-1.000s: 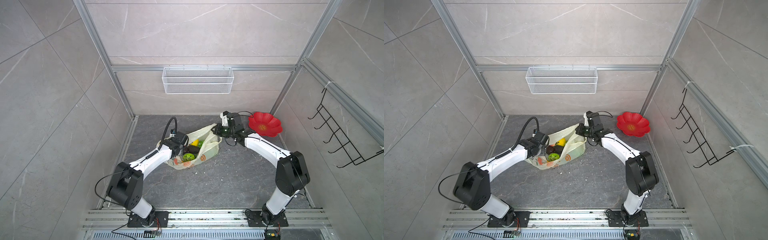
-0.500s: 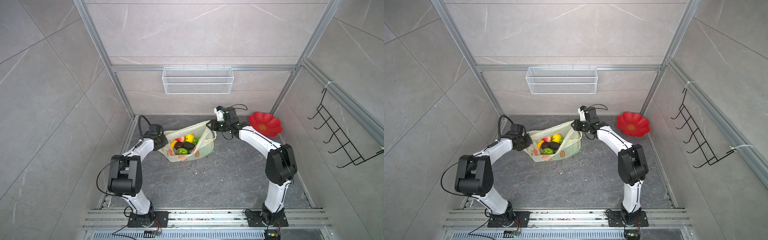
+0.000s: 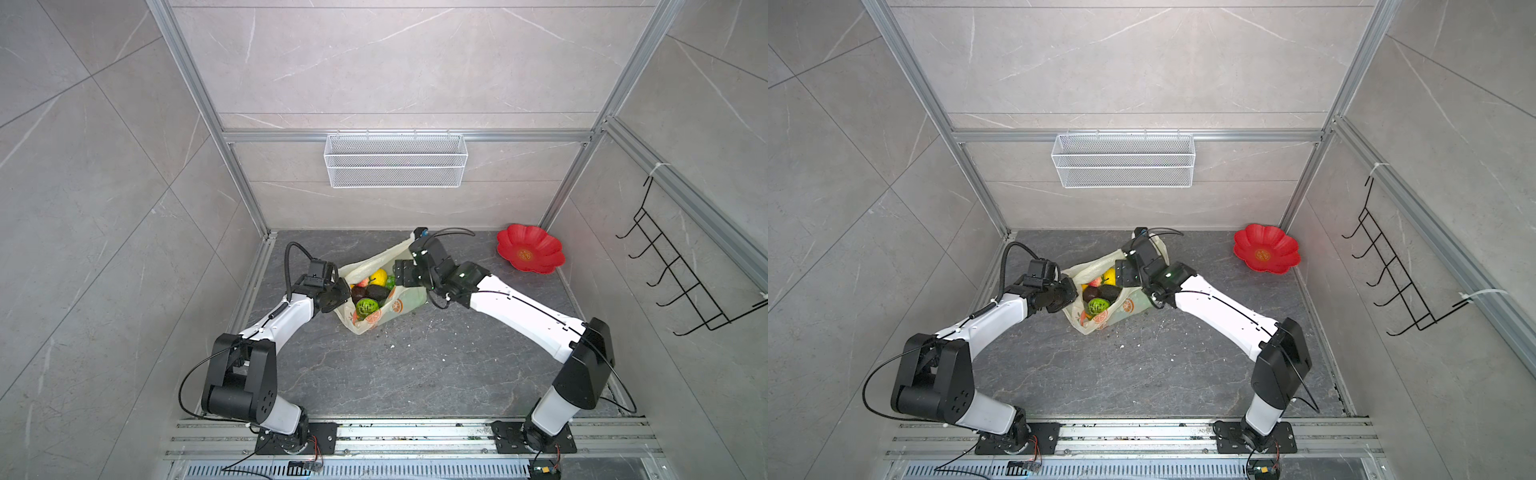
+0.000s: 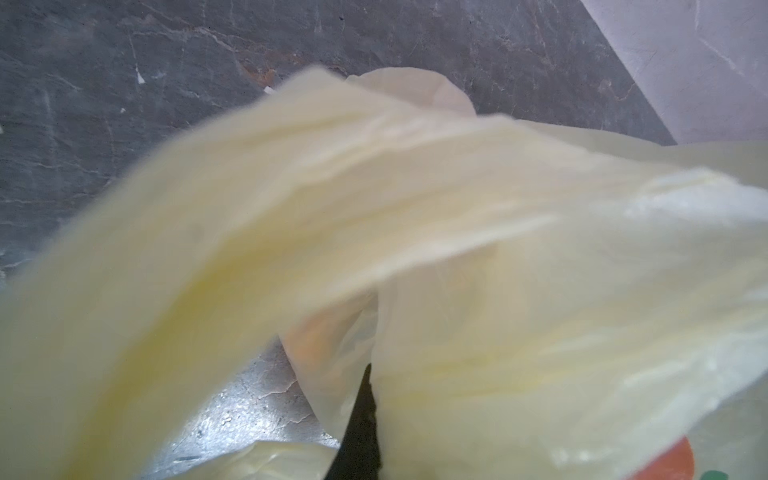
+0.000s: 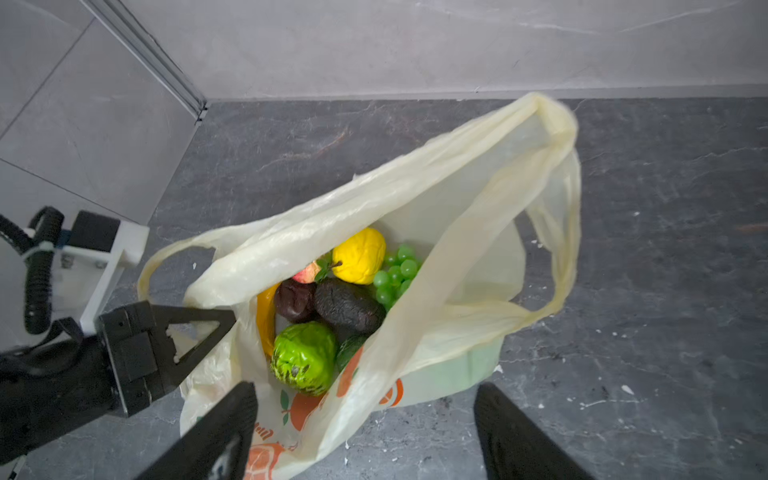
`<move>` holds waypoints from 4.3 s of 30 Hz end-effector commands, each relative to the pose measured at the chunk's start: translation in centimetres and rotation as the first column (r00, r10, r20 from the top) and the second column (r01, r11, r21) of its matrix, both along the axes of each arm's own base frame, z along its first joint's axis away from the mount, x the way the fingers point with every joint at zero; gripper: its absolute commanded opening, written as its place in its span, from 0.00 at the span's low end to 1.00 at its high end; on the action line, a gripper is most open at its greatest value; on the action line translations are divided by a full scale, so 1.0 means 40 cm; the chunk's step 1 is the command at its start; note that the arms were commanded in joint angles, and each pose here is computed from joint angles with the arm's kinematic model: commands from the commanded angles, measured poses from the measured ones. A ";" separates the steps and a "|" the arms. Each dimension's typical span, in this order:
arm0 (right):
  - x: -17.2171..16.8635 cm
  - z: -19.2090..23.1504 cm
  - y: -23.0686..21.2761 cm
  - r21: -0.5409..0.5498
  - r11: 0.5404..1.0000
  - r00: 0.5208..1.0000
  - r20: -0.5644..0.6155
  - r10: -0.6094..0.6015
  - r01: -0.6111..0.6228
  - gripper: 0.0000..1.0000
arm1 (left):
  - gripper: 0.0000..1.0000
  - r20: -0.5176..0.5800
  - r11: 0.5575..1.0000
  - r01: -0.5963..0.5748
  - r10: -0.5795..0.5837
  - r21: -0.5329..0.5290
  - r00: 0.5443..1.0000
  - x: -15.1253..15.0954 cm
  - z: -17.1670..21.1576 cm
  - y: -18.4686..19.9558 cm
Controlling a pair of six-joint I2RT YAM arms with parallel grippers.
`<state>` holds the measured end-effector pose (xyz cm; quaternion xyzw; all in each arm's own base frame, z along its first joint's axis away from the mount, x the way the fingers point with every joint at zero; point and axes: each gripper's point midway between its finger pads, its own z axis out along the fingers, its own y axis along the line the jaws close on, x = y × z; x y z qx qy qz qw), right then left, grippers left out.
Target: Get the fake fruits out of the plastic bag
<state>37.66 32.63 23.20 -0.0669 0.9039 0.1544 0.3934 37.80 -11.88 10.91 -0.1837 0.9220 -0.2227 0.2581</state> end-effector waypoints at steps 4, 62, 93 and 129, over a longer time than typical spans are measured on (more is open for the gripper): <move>0.082 -0.154 -0.024 -0.163 0.968 0.973 -0.102 -0.208 0.190 0.85 | 0.00 0.047 0.998 -0.001 0.004 -0.069 0.999 0.003 0.035 -0.019; 0.105 -0.203 0.018 -0.266 0.954 0.988 -0.030 -0.152 0.139 0.76 | 0.00 0.080 0.970 -0.193 0.206 -0.146 0.975 -0.039 -0.027 0.182; 0.210 -0.267 0.097 -0.040 0.999 0.990 -0.137 -0.031 0.026 0.00 | 0.00 0.066 0.963 -0.250 0.257 -0.096 0.964 -0.062 -0.059 0.249; 0.201 -0.242 0.179 0.220 0.957 0.971 -0.096 0.217 -0.192 0.00 | 0.00 0.143 0.974 -0.226 0.225 -0.008 0.964 -0.088 -0.004 0.222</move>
